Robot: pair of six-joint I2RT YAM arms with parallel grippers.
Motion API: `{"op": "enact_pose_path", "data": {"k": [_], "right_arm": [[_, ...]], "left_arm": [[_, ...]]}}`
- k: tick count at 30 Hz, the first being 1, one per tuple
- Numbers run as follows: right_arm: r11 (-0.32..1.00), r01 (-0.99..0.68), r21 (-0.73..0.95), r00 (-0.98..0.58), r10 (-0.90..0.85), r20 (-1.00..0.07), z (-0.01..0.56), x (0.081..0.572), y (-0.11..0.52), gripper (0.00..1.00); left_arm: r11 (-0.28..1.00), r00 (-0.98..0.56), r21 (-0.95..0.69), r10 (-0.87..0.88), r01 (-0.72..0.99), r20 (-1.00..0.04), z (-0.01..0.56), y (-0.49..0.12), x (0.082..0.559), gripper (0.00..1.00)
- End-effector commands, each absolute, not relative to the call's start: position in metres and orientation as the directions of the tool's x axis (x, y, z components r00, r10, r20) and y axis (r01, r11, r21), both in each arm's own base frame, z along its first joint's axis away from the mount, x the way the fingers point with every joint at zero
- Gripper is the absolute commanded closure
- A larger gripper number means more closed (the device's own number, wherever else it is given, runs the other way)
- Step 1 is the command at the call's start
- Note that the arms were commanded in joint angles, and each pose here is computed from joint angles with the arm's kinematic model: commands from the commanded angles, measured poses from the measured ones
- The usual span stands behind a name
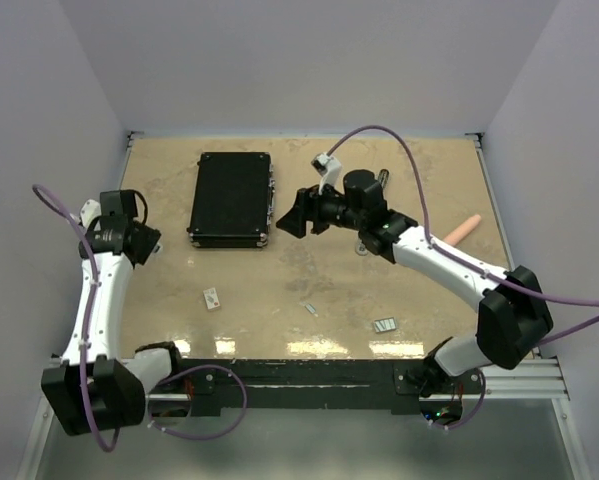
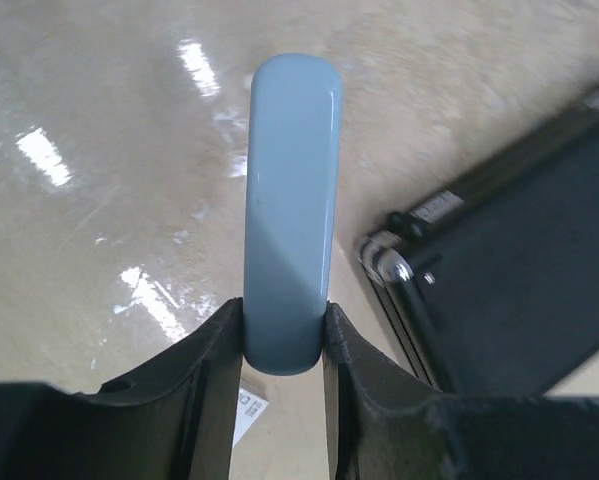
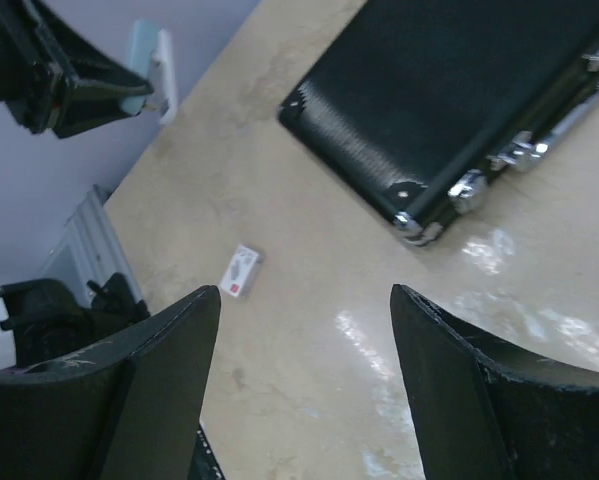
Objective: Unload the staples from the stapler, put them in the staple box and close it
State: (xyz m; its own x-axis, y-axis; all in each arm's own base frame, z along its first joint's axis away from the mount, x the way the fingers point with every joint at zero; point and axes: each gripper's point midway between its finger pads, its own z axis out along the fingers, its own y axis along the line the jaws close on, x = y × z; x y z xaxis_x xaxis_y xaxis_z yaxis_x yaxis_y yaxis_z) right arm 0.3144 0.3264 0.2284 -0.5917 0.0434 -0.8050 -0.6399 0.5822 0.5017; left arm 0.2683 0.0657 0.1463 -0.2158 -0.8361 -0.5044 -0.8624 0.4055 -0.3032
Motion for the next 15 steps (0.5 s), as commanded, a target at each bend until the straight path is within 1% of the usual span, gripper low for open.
{"op": "enact_pose_path", "data": {"k": [1, 2, 3, 4, 5, 6, 10, 13, 14, 15], "right_arm": [[0.457, -0.720, 0.523, -0.545, 0.094, -0.833, 0.250, 0.290, 0.372, 0.26], [0.444, -0.728, 0.522, -0.539, 0.099, -0.836, 0.251, 0.289, 0.379, 0.26], [0.449, -0.718, 0.531, -0.558, 0.085, -0.826, 0.238, 0.288, 0.387, 0.26], [0.432, -0.728, 0.532, -0.559, 0.074, -0.826, 0.235, 0.279, 0.398, 0.26], [0.421, -0.736, 0.531, -0.555, 0.074, -0.828, 0.233, 0.277, 0.406, 0.26], [0.418, -0.734, 0.536, -0.566, 0.061, -0.822, 0.223, 0.276, 0.412, 0.27], [0.376, -0.756, 0.536, -0.564, 0.043, -0.825, 0.214, 0.259, 0.436, 0.27], [0.374, -0.765, 0.525, -0.551, 0.043, -0.833, 0.213, 0.256, 0.449, 0.27], [0.397, -0.759, 0.516, -0.542, 0.053, -0.839, 0.211, 0.260, 0.450, 0.27], [0.401, -0.763, 0.507, -0.533, 0.054, -0.845, 0.211, 0.260, 0.453, 0.27]], "left_arm": [[0.670, -0.370, -0.452, -0.720, -0.589, -0.586, 0.191, 0.023, 0.288, 1.00], [0.697, -0.392, -0.473, -0.705, -0.539, -0.591, 0.192, 0.012, 0.289, 1.00], [0.733, -0.419, -0.519, -0.678, -0.439, -0.604, 0.202, -0.012, 0.295, 1.00], [0.752, -0.415, -0.535, -0.659, -0.386, -0.628, 0.212, -0.021, 0.294, 1.00], [0.756, -0.431, -0.554, -0.655, -0.349, -0.621, 0.211, -0.030, 0.292, 1.00], [0.769, -0.462, -0.581, -0.632, -0.269, -0.622, 0.218, -0.051, 0.290, 1.00], [0.767, -0.532, -0.616, -0.604, -0.183, -0.594, 0.220, -0.073, 0.286, 1.00], [0.764, -0.544, -0.636, -0.583, -0.114, -0.603, 0.230, -0.083, 0.283, 1.00], [0.757, -0.552, -0.647, -0.579, -0.091, -0.600, 0.230, -0.087, 0.281, 1.00], [0.744, -0.555, -0.667, -0.570, -0.037, -0.605, 0.238, -0.095, 0.279, 1.00]]}}
